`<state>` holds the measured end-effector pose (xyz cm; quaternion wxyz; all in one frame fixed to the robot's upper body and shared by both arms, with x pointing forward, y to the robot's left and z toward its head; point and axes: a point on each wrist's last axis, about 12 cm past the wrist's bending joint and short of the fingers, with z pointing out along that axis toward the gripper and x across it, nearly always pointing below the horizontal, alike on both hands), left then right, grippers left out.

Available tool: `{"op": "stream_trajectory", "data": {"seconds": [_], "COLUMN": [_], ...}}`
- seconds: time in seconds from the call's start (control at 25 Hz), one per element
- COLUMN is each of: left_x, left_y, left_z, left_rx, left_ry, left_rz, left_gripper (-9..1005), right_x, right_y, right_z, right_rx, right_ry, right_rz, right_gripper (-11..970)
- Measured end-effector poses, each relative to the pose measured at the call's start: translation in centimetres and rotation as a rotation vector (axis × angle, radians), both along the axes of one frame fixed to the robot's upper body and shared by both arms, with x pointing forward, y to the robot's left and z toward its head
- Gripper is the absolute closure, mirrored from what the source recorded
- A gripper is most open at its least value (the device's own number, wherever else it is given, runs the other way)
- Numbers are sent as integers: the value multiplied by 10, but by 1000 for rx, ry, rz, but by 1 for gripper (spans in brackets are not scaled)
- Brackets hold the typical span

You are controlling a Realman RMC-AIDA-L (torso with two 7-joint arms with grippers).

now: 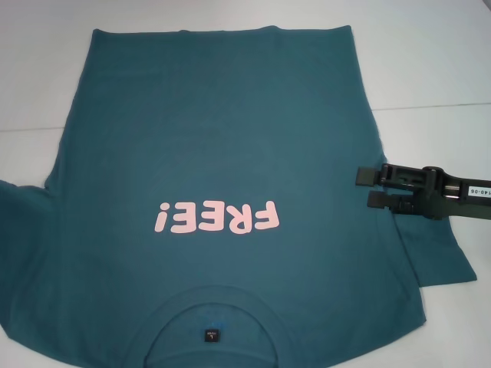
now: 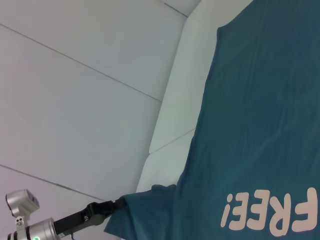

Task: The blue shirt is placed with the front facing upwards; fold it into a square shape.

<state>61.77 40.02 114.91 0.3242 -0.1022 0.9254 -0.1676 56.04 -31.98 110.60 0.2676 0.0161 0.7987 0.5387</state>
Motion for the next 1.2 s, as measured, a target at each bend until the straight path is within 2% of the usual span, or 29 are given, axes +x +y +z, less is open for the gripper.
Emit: {"op": "stream_trajectory", "data": {"seconds": [0.16,0.2,0.32,0.64,0.8,1.0,1.2], "left_x": [2,3,5,18,24,34,36], "left_y": [-12,-23,-38,-83,-105,-136,-148], "left_z": [6,11,16,27,22,4,-1], "left_rx": [-26,-50,-58,-90,-120,-148,-135], "left_ry": [52,91,123,148,149,138,140], "left_rz": [-51,-89,-127,-220,-239,-249,-301], "left_gripper": [947,945,939,922,914,904,893], "right_x": [0,0,0,0,0,0,-1], "right_y": [0,0,0,-1,-1,-1,-1], "right_z": [0,0,0,-1,-1,-1,-2], "right_rx": [1,1,0,-7,-8,-9,-10], "right_ry": [0,0,0,3,1,0,3], "right_rz": [1,1,0,-4,-5,-8,-10], "right_gripper": [15,15,15,14,14,14,15]}}
